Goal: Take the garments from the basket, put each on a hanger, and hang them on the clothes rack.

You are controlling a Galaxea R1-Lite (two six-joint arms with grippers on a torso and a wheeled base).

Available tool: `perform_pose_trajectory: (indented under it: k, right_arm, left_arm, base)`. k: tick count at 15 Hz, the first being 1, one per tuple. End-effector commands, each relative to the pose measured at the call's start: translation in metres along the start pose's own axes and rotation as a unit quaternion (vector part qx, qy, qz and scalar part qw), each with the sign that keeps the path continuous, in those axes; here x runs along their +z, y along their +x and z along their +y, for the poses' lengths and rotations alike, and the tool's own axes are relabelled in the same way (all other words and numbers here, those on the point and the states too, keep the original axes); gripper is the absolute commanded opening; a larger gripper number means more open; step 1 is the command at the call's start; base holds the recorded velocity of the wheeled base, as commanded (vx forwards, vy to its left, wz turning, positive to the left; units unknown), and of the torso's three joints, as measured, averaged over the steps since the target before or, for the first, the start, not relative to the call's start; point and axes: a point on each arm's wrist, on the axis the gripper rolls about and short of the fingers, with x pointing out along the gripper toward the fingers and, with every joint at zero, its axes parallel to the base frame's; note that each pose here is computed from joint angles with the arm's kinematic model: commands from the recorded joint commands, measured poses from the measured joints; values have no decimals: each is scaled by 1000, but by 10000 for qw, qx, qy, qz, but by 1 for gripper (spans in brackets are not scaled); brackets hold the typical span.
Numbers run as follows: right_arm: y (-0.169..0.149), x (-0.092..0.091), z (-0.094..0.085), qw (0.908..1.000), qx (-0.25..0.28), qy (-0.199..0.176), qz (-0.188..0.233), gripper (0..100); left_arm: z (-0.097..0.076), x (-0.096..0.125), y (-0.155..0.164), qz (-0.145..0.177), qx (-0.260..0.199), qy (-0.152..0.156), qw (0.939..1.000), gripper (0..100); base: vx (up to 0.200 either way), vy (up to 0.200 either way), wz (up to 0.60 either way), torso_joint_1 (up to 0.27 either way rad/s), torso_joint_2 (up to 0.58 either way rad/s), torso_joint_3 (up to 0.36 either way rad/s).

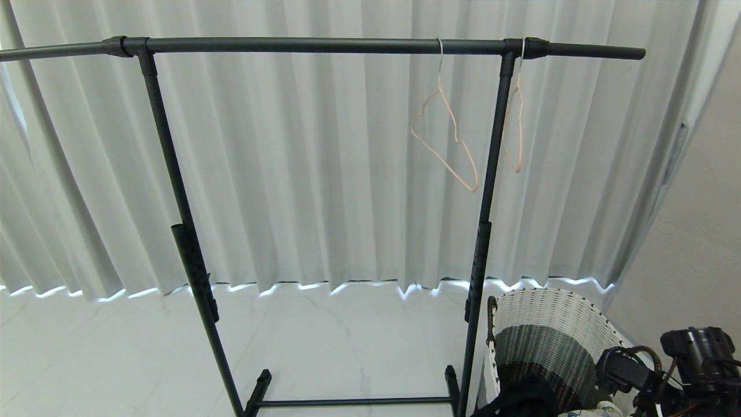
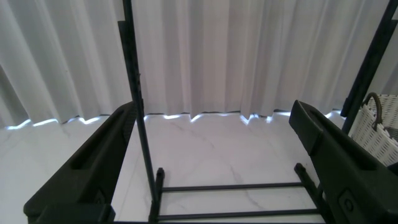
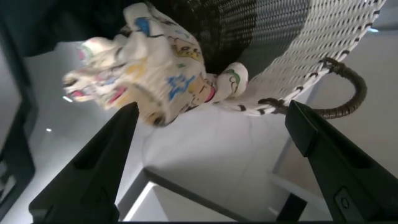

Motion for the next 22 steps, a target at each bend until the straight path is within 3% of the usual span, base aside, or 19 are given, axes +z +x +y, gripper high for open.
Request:
perform_pose_trajectory:
  k: [1,10,11,17,20,22]
  right_arm:
    - [18,-5,3,9995,130,-7,274,100]
    - [41,3,-5,9996,-217,6,154,100]
    - [42,4,-6,9996,-228,13,142,0]
    - [30,-1,-2,9994,-344,65,-33,0]
    - [-4,-5,3,9954,-573,692,-340,0]
    - [-29,2,-5,9853,-992,1068,-896,0]
  left_arm:
    - [0,0,0,-2,-1,-1,10000,100]
    - [0,0,0,-2,-1,-1,10000,100]
    - [0,0,0,-2,-1,-1,10000,100]
    - [0,0,0,-2,-1,-1,10000,100]
    - [0,0,0,-1,7,-1,10000,100]
    - [0,0,0,-1,7,-1,10000,100]
  base:
    - [0,0,0,0,0,0]
    - [0,0,0,0,0,0]
    - [0,0,0,0,0,0]
    - [0,0,0,0,0,0]
    - [0,0,0,0,0,0]
    - [0,0,0,0,0,0]
